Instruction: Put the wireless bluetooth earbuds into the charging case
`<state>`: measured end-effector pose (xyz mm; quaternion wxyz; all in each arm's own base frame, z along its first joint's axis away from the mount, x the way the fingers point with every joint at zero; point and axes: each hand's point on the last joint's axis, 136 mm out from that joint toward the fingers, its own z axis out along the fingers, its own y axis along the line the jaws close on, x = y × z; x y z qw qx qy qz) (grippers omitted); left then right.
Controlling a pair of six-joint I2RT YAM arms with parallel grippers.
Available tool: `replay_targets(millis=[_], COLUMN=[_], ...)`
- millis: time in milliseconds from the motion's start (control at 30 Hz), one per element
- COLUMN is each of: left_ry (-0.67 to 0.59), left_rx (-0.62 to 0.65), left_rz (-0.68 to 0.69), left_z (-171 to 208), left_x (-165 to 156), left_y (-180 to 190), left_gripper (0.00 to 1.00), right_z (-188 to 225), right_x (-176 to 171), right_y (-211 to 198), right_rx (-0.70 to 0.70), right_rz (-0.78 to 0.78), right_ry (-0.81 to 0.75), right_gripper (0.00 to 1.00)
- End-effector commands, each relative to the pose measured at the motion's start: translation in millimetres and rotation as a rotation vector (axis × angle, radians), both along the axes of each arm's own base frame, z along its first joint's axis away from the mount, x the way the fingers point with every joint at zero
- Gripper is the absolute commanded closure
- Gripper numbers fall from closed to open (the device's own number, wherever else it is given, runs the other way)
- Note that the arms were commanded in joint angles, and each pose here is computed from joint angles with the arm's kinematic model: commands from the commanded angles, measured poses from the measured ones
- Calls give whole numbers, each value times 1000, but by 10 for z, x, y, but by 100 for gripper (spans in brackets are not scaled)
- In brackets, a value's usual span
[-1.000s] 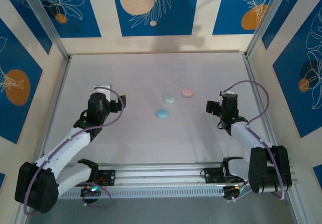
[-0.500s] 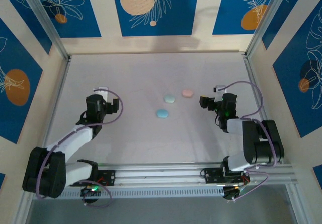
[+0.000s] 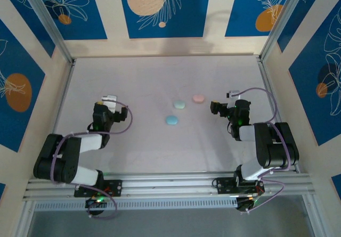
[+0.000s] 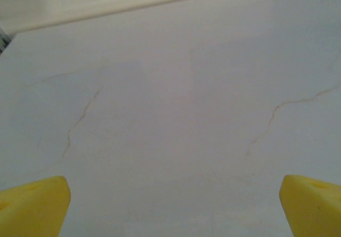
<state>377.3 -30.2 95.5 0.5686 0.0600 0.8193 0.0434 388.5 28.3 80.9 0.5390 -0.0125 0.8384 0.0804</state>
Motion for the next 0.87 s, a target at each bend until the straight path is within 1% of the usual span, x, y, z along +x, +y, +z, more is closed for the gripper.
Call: replay_targets(millis=[0,33,100,133,167,200,233,267,833], left_ry=[-132,-133,-78,-68,-18,-24,-48,-44,-51], left_rx=[-20,-19,-23,-19,-24,-41,-34,-34,-33], left_rz=[-39,-33,20,64,120,117,145,160,155], left_z=[76,54,12,11,-47,-37,-11,-17,-10], left_x=[44,43,80,150,183,170,168,156,149], left_y=[-4,9,91,163,251,271,324,344,330], left_gripper=[0,0,0,0,0,0,0,0,0], right_z=[132,135,131,131,127,137,131,129,131], right_x=[80,83,81,82,79,86,83,85,82], right_y=[-38,-41,-37,-40,-38,-37,-41,-37,-40], right_rx=[0,-2,-1,-2,-1,-1,-1,-1,0], right_rz=[-25,-25,-24,-25,-25,-24,-25,-24,-23], right_ry=[-46,-46,-45,-45,-43,-46,-44,-44,-44], right_gripper=[1,1,1,1,1,1,1,1,1])
